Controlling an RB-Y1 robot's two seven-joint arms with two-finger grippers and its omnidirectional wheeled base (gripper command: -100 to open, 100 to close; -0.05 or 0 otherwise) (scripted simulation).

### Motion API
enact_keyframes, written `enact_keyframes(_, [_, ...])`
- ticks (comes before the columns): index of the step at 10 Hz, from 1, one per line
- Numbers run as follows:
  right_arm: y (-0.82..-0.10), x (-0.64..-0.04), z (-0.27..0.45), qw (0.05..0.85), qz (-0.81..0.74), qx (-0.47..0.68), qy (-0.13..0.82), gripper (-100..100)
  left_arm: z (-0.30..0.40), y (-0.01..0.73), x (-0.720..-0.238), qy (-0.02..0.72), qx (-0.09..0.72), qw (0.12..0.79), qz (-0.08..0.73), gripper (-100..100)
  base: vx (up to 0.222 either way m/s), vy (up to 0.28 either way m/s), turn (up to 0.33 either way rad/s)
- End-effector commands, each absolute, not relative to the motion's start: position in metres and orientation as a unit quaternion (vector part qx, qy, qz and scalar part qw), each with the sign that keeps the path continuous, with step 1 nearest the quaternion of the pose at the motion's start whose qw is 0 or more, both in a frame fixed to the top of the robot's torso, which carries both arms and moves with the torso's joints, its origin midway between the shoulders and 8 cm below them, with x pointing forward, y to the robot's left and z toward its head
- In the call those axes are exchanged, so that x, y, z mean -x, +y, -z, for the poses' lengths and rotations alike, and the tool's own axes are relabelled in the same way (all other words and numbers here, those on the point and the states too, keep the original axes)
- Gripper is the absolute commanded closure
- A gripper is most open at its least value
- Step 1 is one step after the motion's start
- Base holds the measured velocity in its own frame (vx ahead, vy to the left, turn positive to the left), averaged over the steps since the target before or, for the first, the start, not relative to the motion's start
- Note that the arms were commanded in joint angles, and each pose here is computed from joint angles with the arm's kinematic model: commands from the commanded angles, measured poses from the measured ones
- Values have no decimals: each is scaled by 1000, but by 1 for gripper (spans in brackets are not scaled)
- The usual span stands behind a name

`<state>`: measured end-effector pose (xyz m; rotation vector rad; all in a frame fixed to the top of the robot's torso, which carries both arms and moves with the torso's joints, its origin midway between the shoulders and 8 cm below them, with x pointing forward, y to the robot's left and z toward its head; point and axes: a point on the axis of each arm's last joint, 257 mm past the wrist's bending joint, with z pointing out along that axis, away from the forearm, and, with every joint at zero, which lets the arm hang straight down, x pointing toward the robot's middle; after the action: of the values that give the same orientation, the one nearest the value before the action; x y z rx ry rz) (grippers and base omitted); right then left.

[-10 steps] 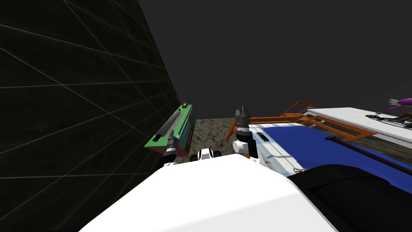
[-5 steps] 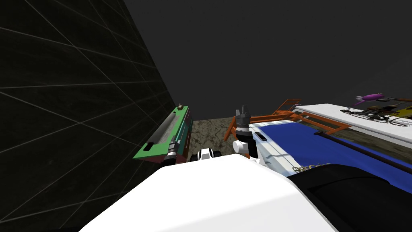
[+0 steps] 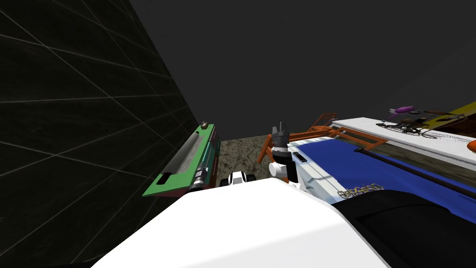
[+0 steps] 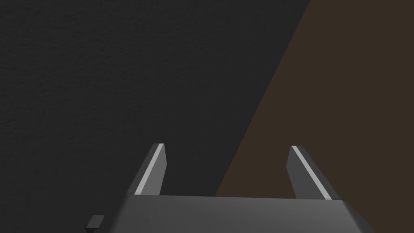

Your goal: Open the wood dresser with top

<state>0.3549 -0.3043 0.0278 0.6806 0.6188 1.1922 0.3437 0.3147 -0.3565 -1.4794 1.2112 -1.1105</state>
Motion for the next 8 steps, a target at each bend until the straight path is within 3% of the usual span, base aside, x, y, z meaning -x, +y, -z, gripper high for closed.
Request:
enact_keyframes(1, [-304,-355,-28,730,-541,-309,281,0,400,328,-321,505,628,420,417,-100,82,23,-209])
enact_keyframes(8, [-304,-355,-28,730,-541,-309,281,0,476,362,-258,531,684,364,342,-100,74,20,-130])
